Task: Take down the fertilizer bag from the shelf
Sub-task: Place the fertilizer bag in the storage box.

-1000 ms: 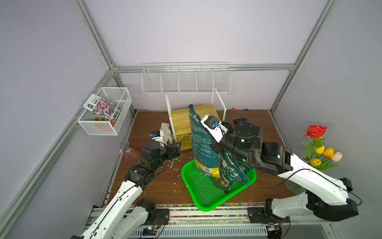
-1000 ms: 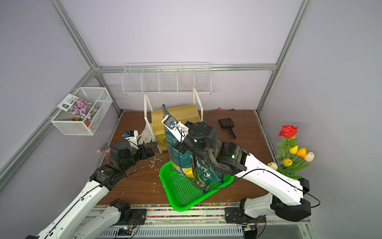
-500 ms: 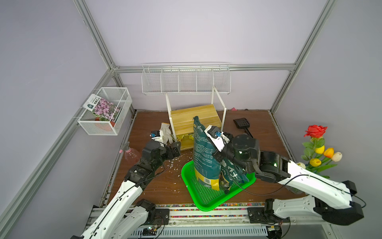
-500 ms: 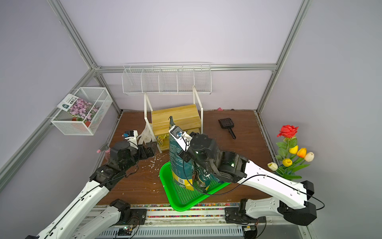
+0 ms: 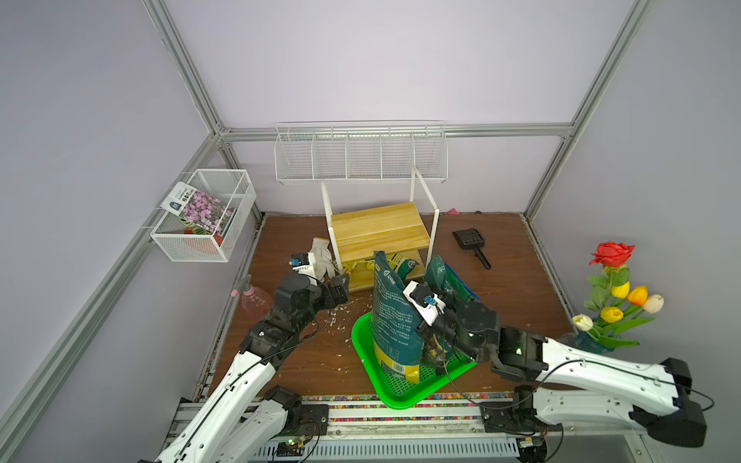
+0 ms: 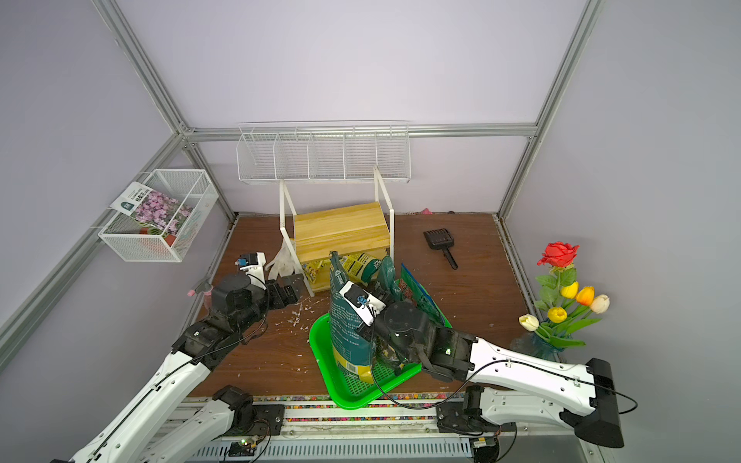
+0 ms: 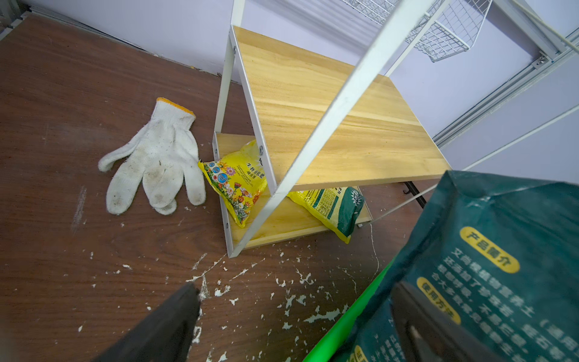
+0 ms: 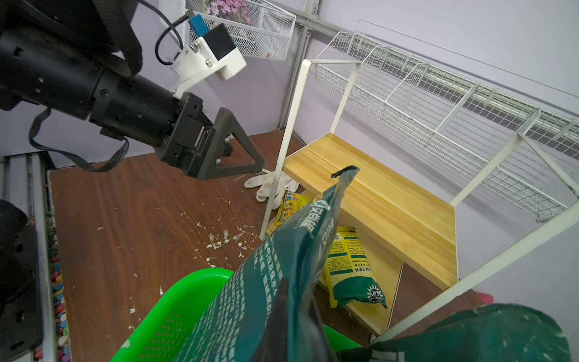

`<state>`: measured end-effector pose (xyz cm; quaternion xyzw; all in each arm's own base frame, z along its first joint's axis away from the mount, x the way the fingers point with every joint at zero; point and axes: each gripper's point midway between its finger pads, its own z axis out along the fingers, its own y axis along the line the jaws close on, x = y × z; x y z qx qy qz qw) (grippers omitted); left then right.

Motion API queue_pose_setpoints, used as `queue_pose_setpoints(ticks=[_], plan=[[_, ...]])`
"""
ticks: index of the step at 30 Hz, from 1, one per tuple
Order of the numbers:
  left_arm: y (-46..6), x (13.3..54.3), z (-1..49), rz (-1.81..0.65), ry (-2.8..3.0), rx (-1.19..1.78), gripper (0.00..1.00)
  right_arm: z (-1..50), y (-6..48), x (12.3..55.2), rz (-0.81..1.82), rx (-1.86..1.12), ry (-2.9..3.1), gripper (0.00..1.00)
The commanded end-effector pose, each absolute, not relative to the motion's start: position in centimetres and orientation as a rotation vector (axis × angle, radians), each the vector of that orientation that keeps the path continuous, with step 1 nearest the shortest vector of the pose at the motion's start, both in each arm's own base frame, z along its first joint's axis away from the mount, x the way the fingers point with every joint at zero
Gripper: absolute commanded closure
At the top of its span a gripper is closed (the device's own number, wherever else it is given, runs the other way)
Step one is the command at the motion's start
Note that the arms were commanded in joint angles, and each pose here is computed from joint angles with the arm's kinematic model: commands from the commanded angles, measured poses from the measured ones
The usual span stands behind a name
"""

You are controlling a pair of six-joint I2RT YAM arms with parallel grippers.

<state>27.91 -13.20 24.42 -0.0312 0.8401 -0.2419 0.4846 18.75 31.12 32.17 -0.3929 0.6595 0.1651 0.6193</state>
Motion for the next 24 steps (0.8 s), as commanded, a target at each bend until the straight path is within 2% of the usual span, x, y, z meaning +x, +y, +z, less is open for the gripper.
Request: queue_pose_setpoints(ticks=[1,11,12,15,16,24], plan=[[-12.8,27.9,25.6,-0.577,2.018,-0.073,0.00,35.9,30.5,18.3,0.495,-0.762,1.449,1.00],[-12.7,28.0,25.9,-0.567,2.006,-0.077,0.00,31.7,30.8,15.8,0.637,-0.767,1.620,1.00],[-12.7,28.1,25.9,-0.563,2.006,-0.075,0.00,31.4,30.9,15.5,0.637,-0.778,1.635,0.92],[-12.6,28.3,25.9,-0.553,2.006,-0.073,0.00,31.3,30.8,15.2,0.622,-0.806,1.658,0.51],[-12.7,28.3,25.9,-0.553,2.006,-0.072,0.00,31.7,30.7,15.2,0.618,-0.803,1.655,0.44],[-12.6,28.4,26.4,-0.553,1.994,-0.070,0.00,35.1,30.7,15.3,0.618,-0.792,1.574,0.23]])
